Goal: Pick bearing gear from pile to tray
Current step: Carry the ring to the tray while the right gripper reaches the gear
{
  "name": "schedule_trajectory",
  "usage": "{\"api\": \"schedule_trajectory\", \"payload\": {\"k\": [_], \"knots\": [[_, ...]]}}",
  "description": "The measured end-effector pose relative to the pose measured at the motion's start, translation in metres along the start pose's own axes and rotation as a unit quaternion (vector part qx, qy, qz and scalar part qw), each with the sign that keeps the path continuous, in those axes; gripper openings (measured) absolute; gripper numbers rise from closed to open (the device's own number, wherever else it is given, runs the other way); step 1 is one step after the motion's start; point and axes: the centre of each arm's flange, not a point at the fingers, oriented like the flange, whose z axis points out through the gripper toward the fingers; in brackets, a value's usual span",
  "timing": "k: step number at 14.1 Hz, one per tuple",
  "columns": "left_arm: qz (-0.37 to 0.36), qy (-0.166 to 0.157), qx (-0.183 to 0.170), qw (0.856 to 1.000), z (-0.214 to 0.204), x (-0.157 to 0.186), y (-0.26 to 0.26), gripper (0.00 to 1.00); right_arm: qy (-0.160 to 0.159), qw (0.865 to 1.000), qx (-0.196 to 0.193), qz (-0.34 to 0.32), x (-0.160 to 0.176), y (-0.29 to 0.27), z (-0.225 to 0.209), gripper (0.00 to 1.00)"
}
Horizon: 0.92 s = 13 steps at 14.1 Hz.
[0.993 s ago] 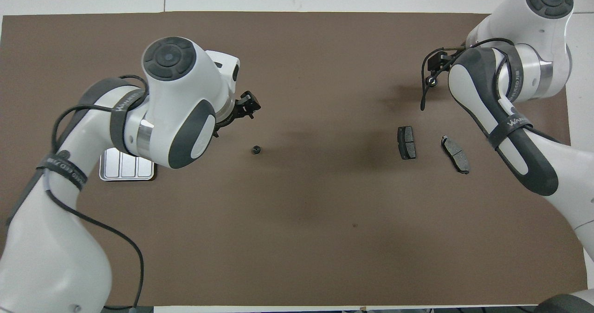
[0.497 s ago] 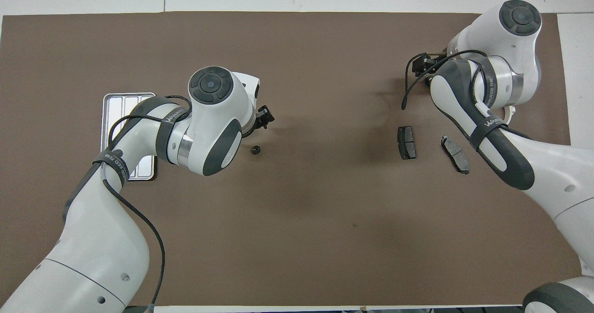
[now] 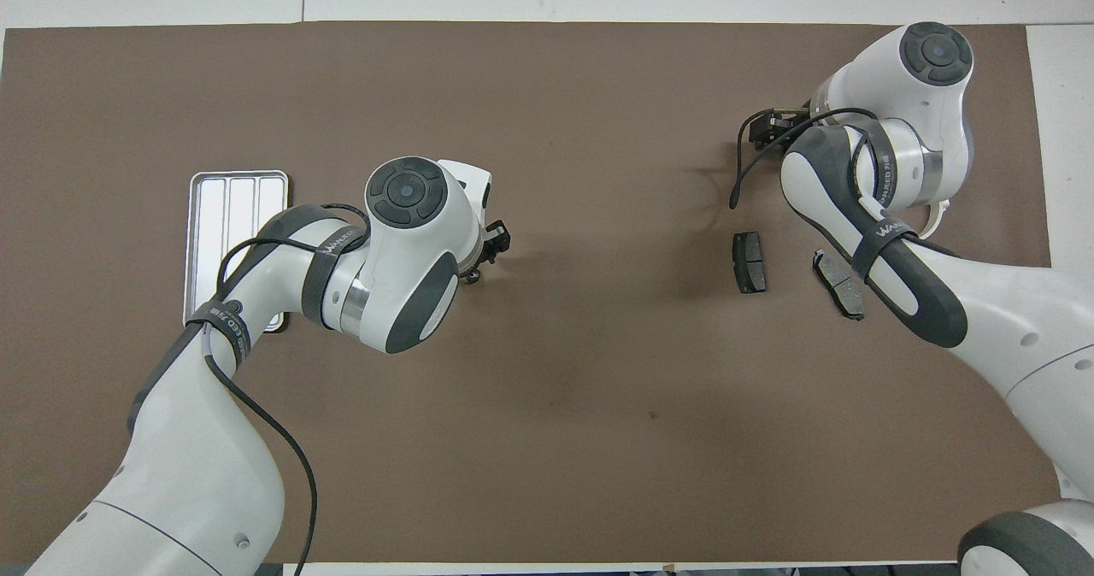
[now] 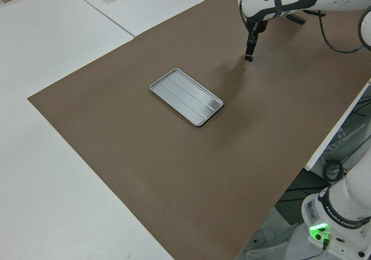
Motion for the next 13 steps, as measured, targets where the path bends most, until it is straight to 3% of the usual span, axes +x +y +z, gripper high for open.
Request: {"api": "schedule_trajectory", "payload": {"k": [1,5,7,8,10,11,12,13], "knots": [[-0.001,0.004,-0.004,1.000,0.0061,-0.0036,-0.0002,0.70,-0.004,1.000,-0.002,0.000,-0.0008,0.0010,0.0001,0.93],[-0.001,0.005,-0.006,1.000,0.0158,-0.0088,-0.0022,0.70,-0.020,1.000,-0.008,0.000,-0.0040,0.0028,-0.0005,0.89],[-0.001,0.005,-0.006,1.000,0.0159,-0.0088,-0.0023,0.70,-0.020,1.000,-0.012,-0.002,-0.0039,0.0035,-0.0034,0.80],[-0.002,0.005,-0.006,1.000,0.0160,-0.0088,-0.0024,0.63,-0.020,1.000,-0.013,-0.003,-0.0038,0.0036,-0.0036,0.79],[-0.003,0.006,-0.006,1.000,0.0146,-0.0078,-0.0033,0.32,-0.016,1.000,-0.015,-0.004,-0.0029,0.0041,-0.0077,0.61],[-0.003,0.006,-0.006,1.000,0.0144,-0.0072,-0.0036,0.24,-0.015,1.000,-0.015,-0.004,-0.0026,0.0046,-0.0076,0.60],[-0.004,0.006,-0.006,1.000,0.0143,-0.0069,-0.0040,0.24,-0.013,1.000,-0.015,-0.004,-0.0022,0.0041,-0.0089,0.52],[-0.006,0.004,-0.002,1.000,0.0135,-0.0051,-0.0059,0.24,-0.013,1.000,-0.015,-0.004,-0.0022,0.0042,-0.0089,0.50]]}}
